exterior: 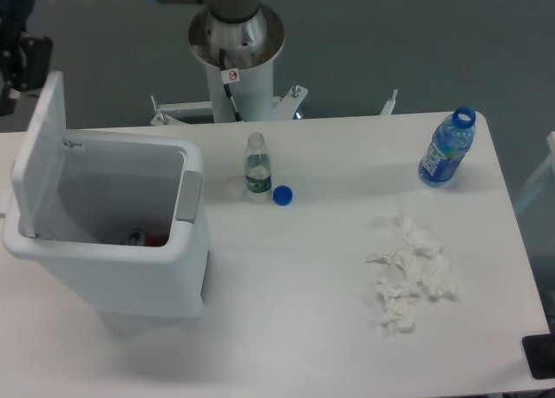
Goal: Close the trash can
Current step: 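Push the raised lid forward and down over the can opening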
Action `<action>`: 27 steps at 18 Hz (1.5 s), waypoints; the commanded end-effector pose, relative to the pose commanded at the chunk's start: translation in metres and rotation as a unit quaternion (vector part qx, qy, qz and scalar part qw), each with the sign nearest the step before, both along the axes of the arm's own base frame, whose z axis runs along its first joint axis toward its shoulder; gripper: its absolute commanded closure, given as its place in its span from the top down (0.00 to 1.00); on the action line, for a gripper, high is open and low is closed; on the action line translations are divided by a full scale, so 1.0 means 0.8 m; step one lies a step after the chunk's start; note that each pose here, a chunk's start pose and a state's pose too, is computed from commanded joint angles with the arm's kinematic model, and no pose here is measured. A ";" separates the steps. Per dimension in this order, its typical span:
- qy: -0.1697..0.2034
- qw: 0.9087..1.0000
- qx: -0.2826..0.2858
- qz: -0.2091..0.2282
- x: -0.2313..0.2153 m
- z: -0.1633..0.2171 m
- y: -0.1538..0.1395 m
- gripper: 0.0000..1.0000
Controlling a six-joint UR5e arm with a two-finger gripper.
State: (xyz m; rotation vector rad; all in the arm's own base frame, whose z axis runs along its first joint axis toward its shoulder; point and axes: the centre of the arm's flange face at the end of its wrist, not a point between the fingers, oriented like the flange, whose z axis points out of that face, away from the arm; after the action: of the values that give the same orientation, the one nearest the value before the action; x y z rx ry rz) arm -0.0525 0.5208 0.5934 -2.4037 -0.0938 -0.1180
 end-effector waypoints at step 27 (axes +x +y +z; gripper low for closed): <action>0.032 0.993 -0.066 0.095 -0.097 -0.061 0.000 1.00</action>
State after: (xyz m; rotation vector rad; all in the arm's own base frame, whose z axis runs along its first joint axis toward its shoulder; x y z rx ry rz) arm -0.1298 0.5207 0.5449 -2.5131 -0.3082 0.0547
